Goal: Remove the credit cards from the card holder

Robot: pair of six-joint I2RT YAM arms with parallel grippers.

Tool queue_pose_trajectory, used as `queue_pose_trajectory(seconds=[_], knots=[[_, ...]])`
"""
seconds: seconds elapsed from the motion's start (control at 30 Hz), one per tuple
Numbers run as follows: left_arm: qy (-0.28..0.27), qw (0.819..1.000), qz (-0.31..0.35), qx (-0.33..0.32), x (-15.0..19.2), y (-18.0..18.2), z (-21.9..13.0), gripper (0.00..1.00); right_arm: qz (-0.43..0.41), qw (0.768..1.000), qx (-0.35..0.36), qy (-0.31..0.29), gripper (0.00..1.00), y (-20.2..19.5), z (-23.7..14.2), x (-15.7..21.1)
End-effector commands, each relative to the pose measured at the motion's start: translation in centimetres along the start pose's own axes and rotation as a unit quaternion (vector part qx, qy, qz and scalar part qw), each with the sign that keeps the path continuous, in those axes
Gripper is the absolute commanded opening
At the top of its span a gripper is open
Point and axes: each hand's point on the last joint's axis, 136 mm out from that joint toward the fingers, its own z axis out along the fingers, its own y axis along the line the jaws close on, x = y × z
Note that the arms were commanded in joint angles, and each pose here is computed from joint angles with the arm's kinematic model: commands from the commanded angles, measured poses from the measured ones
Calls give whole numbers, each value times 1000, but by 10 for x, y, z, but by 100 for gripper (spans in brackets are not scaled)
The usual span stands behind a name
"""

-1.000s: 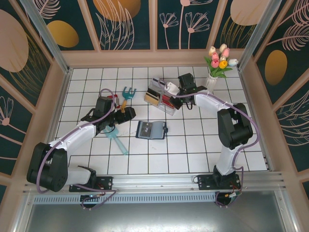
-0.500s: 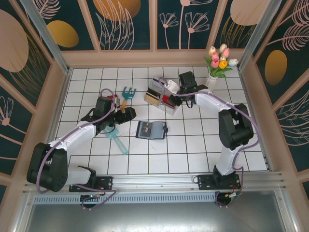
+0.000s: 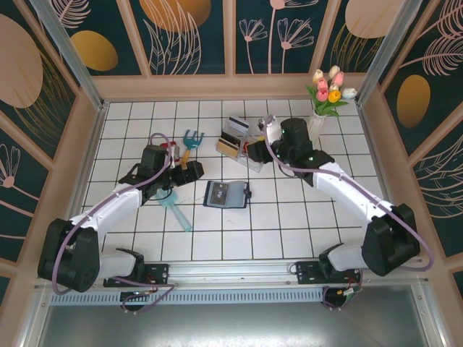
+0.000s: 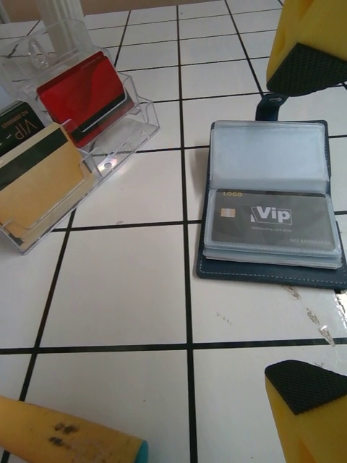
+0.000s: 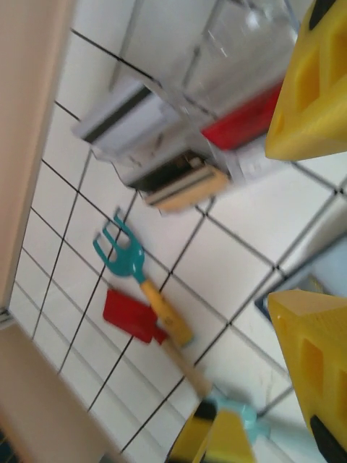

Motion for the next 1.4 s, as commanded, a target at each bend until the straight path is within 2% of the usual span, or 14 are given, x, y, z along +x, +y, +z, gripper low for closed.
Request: queue_pose_trajectory(seconds=[0.0,0.23,0.37,0.5,0.67,0.73,0.9,1.07,1.23,1.37], knots=[[1,1000,-1,21,6,-3,-1,96,157,987,-12,-13,53,16,-3,7],[22,999,-23,37,23,2,8,94,289,953,44,86,50,34,16,68],[28,999,-22,36,26,0,11,88,355,928,73,86,44,45,24,90],[28,999,-28,28,26,-1,16,83,371,916,122,95,40,59,30,110],[46,998,-37,10,35,-1,28,77,394,900,143,123,36,79,50,132],[58,997,-51,5,39,-1,34,72,406,892,146,133,35,83,59,143],[72,996,-61,-6,43,-1,44,62,416,886,141,150,29,87,76,157],[80,995,-56,-8,44,-4,52,49,417,884,142,155,14,83,90,160],[92,995,-43,-11,47,-6,60,40,416,882,159,154,12,74,97,161],[101,994,-29,-12,46,-7,63,38,409,882,161,167,12,72,102,167]])
